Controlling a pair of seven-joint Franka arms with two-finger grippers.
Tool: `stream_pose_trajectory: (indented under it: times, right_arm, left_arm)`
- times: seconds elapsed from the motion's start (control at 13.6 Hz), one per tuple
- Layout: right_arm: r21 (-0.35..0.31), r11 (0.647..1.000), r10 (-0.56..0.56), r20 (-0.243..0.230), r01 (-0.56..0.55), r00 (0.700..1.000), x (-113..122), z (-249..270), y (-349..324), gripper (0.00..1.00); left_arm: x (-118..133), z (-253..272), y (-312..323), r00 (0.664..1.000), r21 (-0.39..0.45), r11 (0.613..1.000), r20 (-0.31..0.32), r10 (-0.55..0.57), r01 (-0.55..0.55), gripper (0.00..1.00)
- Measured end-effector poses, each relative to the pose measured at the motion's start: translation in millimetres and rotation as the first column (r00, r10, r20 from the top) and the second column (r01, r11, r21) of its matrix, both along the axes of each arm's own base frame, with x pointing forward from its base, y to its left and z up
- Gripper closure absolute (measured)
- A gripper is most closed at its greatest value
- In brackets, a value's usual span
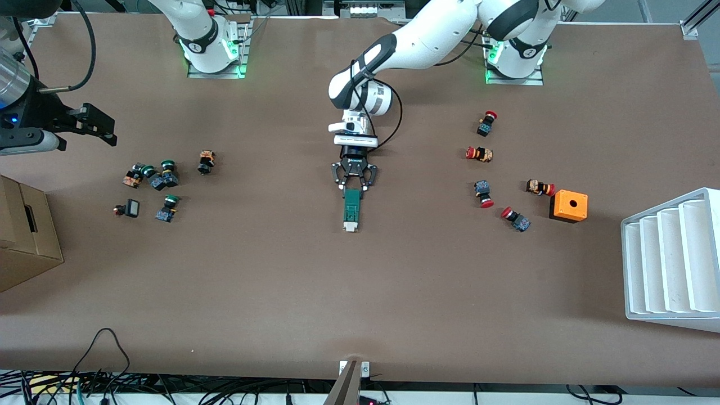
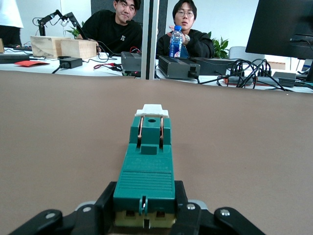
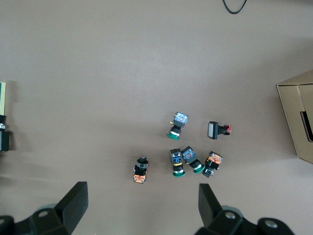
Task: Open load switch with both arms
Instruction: 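Reach the right gripper to the white lever of the switch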
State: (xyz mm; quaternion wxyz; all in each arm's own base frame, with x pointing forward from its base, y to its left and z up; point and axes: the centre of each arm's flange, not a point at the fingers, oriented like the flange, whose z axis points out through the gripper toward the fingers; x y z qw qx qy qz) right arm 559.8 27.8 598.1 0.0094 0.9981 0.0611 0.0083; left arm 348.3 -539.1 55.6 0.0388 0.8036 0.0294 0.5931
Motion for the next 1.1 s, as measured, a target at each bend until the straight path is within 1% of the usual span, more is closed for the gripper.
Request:
stream_pose_trajectory:
  times: [0.22, 0.29, 0.37, 0.44, 0.51, 0.59, 0.66, 0.73, 0.81, 0.88, 0.95, 1.1]
  right_arm:
    - [0.000, 1.000, 0.000, -0.014, 0.000, 1.000, 4, -8, 0, 0.00]
    - [0.000, 1.000, 0.000, -0.029, 0.000, 1.000, 7, -16, 0, 0.00]
    - [0.000, 1.000, 0.011, -0.060, -0.011, 0.998, 13, -33, 1, 0.00]
    - [0.003, 0.999, 0.043, -0.090, -0.043, 0.995, 23, -55, 3, 0.00]
    - [0.009, 0.996, 0.089, -0.110, -0.089, 0.990, 35, -79, 9, 0.00]
    - [0.013, 0.993, 0.122, -0.117, -0.121, 0.986, 48, -99, 21, 0.00]
    - [0.016, 0.991, 0.130, -0.125, -0.129, 0.984, 62, -113, 36, 0.00]
    - [0.019, 0.995, 0.102, -0.132, -0.100, 0.986, 75, -124, 53, 0.00]
    - [0.030, 0.999, 0.045, -0.141, -0.041, 0.989, 87, -135, 69, 0.00]
    - [0.045, 0.998, -0.034, -0.153, 0.042, 0.988, 97, -148, 84, 0.00]
    - [0.056, 0.988, -0.132, -0.167, 0.143, 0.977, 105, -162, 98, 0.00]
    - [0.094, 0.947, -0.287, -0.185, 0.308, 0.940, 116, -196, 135, 0.00]
  left_arm:
    - [0, 0, 0, 1.000, 0.000, 1.000, 0.000, 0.000, 0.000, 0.50]
    - [0, 0, 0, 1.000, 0.000, 1.000, 0.000, 0.000, 0.000, 0.50]
    - [0, 0, 0, 1.000, 0.000, 1.000, 0.000, 0.000, 0.000, 0.50]
    - [0, 0, 0, 1.000, 0.000, 1.000, 0.000, 0.000, 0.000, 0.50]
    - [0, 0, 0, 1.000, 0.000, 1.000, 0.000, 0.000, 0.000, 0.50]
    - [0, 0, 0, 1.000, 0.000, 1.000, 0.000, 0.001, -0.001, 0.50]
    - [0, 0, 0, 1.000, 0.000, 1.000, 0.000, 0.001, -0.001, 0.50]
    - [0, 0, 0, 1.000, 0.000, 1.000, 0.000, 0.001, -0.001, 0.50]
    - [0, 0, 0, 1.000, 0.000, 1.000, 0.000, 0.001, -0.001, 0.50]
    - [0, 0, 0, 1.000, 0.000, 1.000, 0.000, 0.001, -0.001, 0.50]
    - [0, 0, 0, 1.000, 0.000, 1.000, 0.000, 0.001, -0.001, 0.50]
    - [0, 0, 0, 1.000, -0.001, 1.000, 0.000, 0.001, -0.001, 0.50]
